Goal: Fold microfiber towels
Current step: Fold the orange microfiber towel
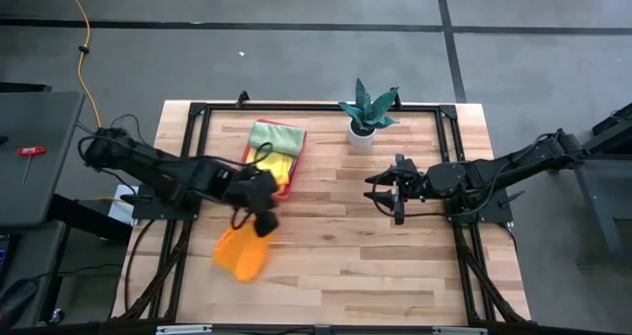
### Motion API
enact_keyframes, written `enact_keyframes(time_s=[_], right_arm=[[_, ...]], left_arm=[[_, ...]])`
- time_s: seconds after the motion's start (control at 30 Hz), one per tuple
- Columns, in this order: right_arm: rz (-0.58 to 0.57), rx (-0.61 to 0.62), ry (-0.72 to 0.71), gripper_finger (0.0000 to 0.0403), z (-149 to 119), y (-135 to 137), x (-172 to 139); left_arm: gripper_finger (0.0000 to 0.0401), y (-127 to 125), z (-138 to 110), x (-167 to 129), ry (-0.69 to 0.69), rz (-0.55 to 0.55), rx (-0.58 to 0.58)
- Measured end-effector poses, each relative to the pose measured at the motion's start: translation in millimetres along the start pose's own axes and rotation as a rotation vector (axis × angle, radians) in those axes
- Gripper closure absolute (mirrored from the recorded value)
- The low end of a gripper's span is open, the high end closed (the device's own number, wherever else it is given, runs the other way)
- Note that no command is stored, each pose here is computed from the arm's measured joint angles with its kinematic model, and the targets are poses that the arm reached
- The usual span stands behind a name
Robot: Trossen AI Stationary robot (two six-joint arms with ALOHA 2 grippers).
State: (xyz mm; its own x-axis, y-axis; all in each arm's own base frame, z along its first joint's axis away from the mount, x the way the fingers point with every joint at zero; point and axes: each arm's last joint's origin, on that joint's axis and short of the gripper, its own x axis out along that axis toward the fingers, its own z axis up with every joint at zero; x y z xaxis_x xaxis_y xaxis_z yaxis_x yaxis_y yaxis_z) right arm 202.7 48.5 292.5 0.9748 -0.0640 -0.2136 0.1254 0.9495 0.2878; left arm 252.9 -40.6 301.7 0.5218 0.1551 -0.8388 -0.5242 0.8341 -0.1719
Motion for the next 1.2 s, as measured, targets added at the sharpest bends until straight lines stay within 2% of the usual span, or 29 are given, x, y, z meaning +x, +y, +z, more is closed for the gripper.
enact_keyframes(time_s=[0.17, 0.33, 0.57, 0.77, 0.9, 1.0, 1.13, 1.2], right_arm=[[0.021, -0.003, 0.01, 0.0213, 0, 1, 0], [0.117, 0.06, 0.086, 0.0213, -4, 2, -2], [0.231, 0.255, 0.397, 0.0213, -25, 5, -10], [0.224, 0.278, 0.625, 0.0213, -45, 12, -25], [0.218, 0.274, 0.715, 0.0213, -54, 17, -35], [0.22, 0.265, 0.741, 0.0213, -57, 20, -40], [0.151, 0.229, 0.699, 0.0213, -59, 21, -42], [0.11, 0.214, 0.671, 0.0213, -59, 19, -42]], left_arm=[[0.0401, -26, 35, 28, -0.115, -0.066, -0.002], [0.0401, -58, 65, 71, -0.273, -0.228, -0.069], [0.0401, -88, 91, 99, -0.414, -0.372, -0.198], [0.0401, -103, 114, 95, -0.56, -0.44, -0.289], [0.0401, -96, 134, 86, -0.693, -0.419, -0.365], [0.0401, -77, 148, 90, -0.749, -0.32, -0.384], [0.0401, -51, 161, 98, -0.73, -0.282, -0.431], [0.0401, -45, 162, 102, -0.691, -0.268, -0.408]])
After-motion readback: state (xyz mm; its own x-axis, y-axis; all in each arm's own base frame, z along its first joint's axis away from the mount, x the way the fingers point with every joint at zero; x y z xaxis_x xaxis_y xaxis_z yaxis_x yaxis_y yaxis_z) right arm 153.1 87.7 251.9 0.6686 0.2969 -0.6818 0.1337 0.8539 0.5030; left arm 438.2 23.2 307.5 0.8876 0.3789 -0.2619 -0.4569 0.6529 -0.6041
